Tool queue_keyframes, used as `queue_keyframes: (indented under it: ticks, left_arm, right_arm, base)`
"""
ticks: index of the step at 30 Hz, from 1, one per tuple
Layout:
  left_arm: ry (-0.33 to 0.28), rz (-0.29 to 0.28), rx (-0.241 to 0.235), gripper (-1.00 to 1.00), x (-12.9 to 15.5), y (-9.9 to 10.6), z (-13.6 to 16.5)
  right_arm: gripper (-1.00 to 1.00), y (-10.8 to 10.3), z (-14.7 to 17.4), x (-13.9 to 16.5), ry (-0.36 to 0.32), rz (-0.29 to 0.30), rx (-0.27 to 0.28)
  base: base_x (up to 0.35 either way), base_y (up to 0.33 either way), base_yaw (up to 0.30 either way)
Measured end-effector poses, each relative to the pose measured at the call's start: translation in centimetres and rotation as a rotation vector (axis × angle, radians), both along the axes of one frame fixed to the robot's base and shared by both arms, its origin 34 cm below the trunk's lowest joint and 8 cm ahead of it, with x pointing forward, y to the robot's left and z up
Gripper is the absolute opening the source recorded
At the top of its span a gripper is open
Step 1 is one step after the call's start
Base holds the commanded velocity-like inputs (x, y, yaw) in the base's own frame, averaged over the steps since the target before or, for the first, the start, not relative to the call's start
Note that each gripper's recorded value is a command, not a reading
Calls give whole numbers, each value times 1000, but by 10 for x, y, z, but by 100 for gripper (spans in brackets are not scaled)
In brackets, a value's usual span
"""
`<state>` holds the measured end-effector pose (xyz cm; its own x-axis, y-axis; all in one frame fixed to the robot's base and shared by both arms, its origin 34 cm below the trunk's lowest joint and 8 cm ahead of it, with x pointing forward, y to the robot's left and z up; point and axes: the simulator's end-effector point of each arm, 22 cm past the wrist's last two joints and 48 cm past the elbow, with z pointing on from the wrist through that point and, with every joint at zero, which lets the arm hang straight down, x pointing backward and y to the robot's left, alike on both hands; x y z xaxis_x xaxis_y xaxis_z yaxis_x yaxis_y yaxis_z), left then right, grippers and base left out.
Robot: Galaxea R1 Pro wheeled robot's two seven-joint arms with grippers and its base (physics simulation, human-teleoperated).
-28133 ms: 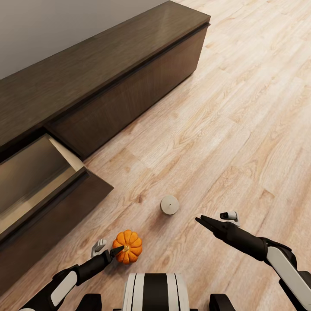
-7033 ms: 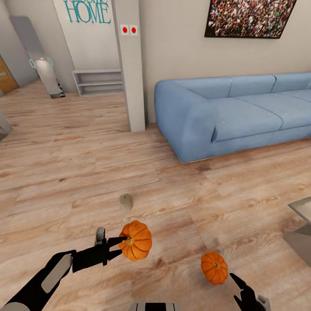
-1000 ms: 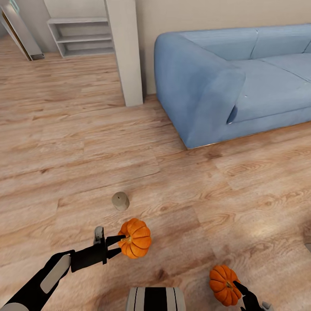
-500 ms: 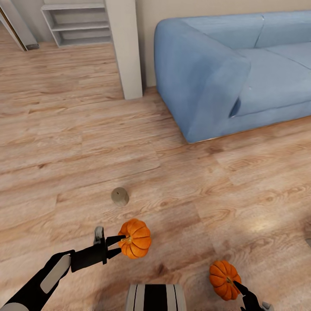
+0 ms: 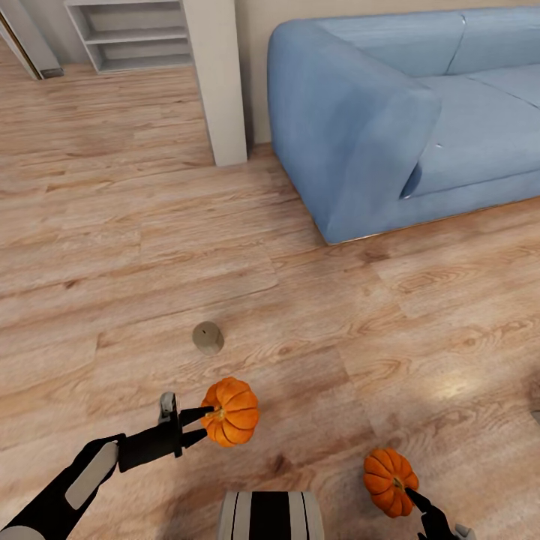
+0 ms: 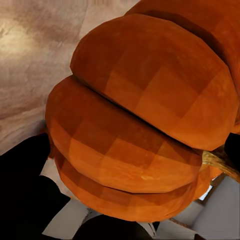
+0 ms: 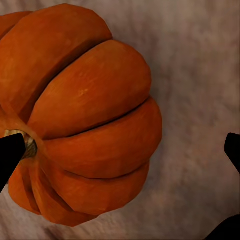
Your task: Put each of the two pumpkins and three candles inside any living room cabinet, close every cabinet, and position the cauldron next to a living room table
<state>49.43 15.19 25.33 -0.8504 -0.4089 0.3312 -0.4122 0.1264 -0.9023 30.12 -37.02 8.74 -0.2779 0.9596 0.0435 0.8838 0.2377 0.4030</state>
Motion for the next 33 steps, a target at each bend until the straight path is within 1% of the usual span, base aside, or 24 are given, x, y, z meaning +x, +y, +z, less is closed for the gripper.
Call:
queue_keyframes:
  ticks: [2,4,5,6,7,9,12,18,33]
  left_arm:
    - [-42,15,-47,-100,10,8,18]
    - [-86,-7,-74,-100,18,12,36]
    - [-99,-24,-92,-100,20,11,47]
    - [-119,-54,-113,-100,23,10,62]
    - [-132,-60,-132,-100,27,10,73]
    - [-158,-88,-130,-100,28,8,81]
    - [-165,-95,-133,-100,27,8,85]
    - [-158,-88,-136,-100,26,10,85]
    - [-155,-85,-137,-100,25,10,84]
  right_arm:
    - [100,0,0,0,0,0,0]
    - [100,0,0,0,0,0,0]
    - [100,0,0,0,0,0,0]
    - [100,0,0,0,0,0,0]
    - [100,0,0,0,0,0,0]
    - [100,0,0,0,0,0,-1]
    - [100,0,0,0,1,0,-1]
    - [100,0,0,0,0,0,-1]
    - [100,0,0,0,0,0,-2]
  base:
    - [0,0,0]
    - [0,0,0]
    - [0,0,0]
    - [0,0,0]
    - [0,0,0]
    - [0,0,0]
    - [0,0,0]
    - [3,1,0]
    - [78,22,0]
